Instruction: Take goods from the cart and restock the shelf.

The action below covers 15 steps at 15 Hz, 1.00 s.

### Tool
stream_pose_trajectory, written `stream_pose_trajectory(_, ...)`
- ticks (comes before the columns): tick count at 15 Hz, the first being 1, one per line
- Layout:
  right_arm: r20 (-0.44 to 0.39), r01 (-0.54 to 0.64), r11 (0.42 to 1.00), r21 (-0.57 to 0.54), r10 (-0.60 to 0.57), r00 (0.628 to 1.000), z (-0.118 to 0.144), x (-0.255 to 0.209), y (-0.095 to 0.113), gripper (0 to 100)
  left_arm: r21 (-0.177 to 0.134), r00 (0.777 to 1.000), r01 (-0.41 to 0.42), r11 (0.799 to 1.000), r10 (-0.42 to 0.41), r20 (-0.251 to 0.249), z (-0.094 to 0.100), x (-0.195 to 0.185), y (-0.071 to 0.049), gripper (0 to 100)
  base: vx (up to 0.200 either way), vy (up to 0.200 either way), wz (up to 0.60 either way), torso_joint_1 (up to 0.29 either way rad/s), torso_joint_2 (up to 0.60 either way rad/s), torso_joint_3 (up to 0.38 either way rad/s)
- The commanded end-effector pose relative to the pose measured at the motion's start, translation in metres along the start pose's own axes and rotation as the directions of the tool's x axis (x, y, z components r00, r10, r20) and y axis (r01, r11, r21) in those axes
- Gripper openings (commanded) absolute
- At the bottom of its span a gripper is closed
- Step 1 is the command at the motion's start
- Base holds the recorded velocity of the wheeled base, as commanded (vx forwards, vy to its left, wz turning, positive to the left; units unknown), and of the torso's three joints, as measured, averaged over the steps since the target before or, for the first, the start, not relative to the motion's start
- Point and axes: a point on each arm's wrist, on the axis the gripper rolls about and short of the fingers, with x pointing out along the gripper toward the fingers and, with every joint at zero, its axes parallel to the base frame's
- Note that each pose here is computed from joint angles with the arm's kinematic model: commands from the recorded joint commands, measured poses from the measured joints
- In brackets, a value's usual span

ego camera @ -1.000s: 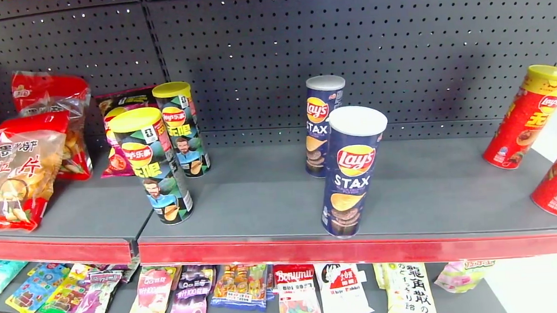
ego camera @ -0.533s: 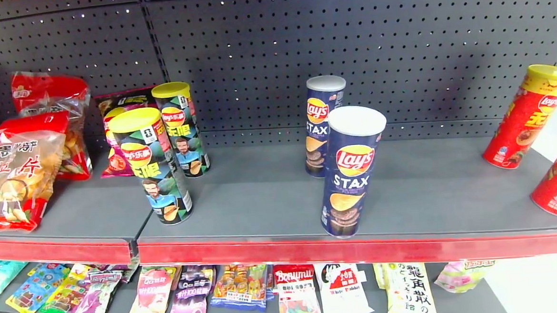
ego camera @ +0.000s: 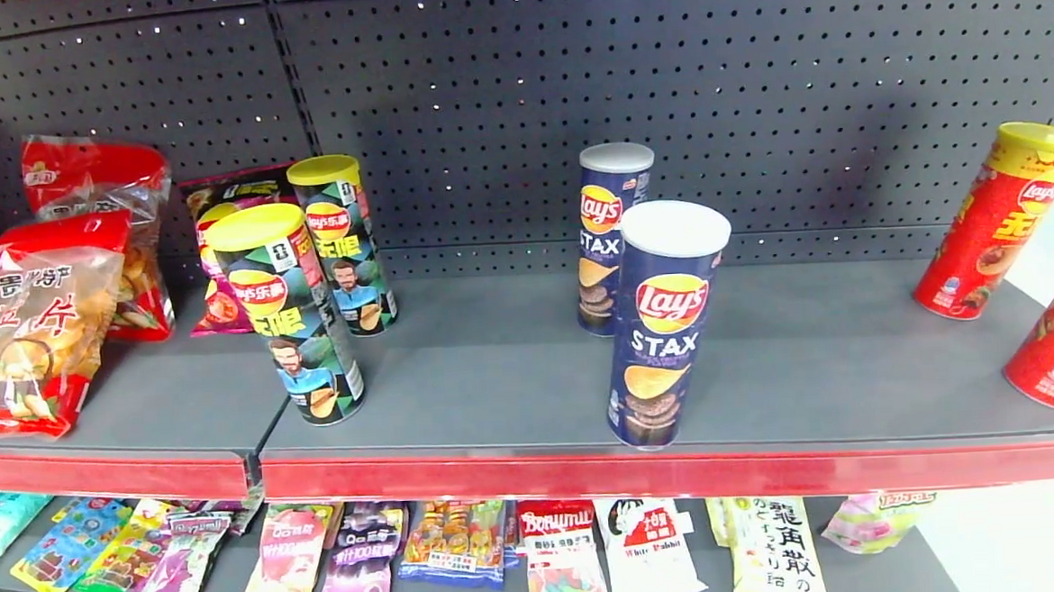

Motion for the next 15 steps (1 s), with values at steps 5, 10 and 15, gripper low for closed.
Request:
stream_pose_trajectory(5,-0.25,-0.282,0.959,-0.012,0.27,0.93,0.05,0.08,-0.003,100,0.06,0.999,0.032,0.998,-0.029,-0.037,-0.004,0.0,0.0,100,0.0,0.0,0.0,0.0,0.0,0.0)
stream_pose_trajectory(10,-0.397,-0.348,0.937,0.027,0.329,0.857,0.051,0.135,0.006,100,0.059,0.999,0.032,0.998,-0.029,-0.038,-0.004,0.001,0.0,100,0.0,0.0,0.0,0.0,0.0,0.0)
stream_pose_trajectory(15,-0.495,-0.414,0.91,0.022,0.37,0.787,0.049,0.181,0.031,100,0.059,0.999,0.028,0.998,-0.026,-0.038,-0.004,0.001,0.0,100,0.0,0.0,0.0,0.0,0.0,0.0)
